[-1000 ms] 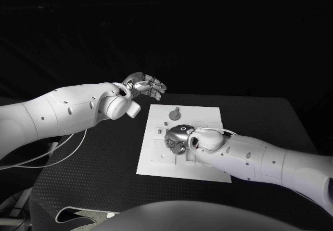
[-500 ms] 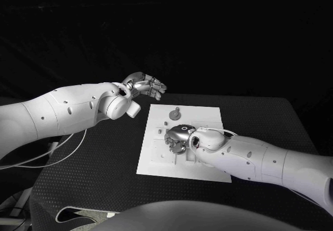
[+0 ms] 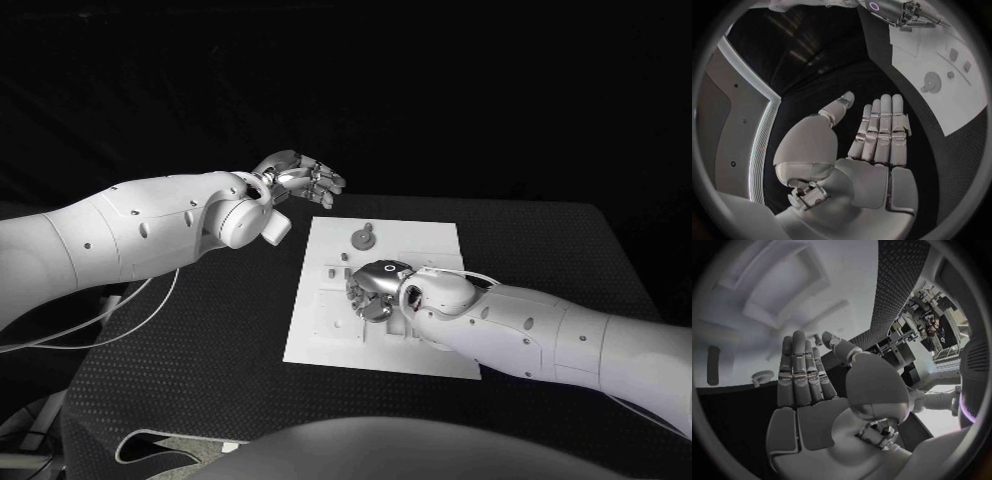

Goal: Assemble the parts on the task board

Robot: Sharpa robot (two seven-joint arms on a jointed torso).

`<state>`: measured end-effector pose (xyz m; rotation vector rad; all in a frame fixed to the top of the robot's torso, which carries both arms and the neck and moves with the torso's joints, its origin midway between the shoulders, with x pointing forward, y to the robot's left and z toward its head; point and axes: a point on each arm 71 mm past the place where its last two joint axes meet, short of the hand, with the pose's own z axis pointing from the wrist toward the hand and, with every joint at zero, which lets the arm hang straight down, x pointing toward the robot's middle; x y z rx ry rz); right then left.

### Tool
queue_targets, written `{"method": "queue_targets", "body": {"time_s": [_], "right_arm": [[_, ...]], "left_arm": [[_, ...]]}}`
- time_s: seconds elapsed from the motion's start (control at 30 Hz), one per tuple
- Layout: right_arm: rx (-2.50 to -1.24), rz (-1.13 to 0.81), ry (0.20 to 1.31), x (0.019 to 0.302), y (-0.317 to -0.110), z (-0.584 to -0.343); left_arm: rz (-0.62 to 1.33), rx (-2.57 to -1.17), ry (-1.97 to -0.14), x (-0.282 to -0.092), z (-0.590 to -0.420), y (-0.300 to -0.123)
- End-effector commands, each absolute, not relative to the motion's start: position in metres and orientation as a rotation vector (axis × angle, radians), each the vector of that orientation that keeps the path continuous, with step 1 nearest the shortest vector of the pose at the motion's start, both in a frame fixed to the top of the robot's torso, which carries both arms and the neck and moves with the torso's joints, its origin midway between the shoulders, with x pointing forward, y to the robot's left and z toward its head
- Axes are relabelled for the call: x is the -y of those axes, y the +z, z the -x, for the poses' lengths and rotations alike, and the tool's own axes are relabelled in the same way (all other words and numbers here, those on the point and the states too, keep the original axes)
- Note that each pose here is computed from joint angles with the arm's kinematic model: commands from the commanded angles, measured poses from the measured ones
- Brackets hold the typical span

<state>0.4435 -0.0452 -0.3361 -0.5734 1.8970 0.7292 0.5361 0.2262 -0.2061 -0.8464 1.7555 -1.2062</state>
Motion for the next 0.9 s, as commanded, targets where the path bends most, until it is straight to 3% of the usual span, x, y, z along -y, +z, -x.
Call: {"method": "queue_targets", "body": {"time_s": [0.03, 0.33, 0.53, 0.73, 0.9], "right_arm": [[-1.858, 0.546, 0.728, 0.049, -0.327, -0.447], [-1.815, 0.402, 0.897, 0.061, -0.289, -0.452], [-1.805, 0.315, 0.936, 0.079, -0.259, -0.464], [-1.791, 0.284, 0.868, 0.108, -0.243, -0.482], [-1.77, 0.329, 0.754, 0.133, -0.243, -0.499]], "left_arm": [[0.847, -1.757, -1.22, -0.227, -0.536, -0.205], [0.85, -1.743, -1.211, -0.231, -0.537, -0.204], [0.851, -1.731, -1.207, -0.233, -0.537, -0.204], [0.853, -1.721, -1.201, -0.236, -0.537, -0.203], [0.851, -1.722, -1.204, -0.236, -0.537, -0.203]]}}
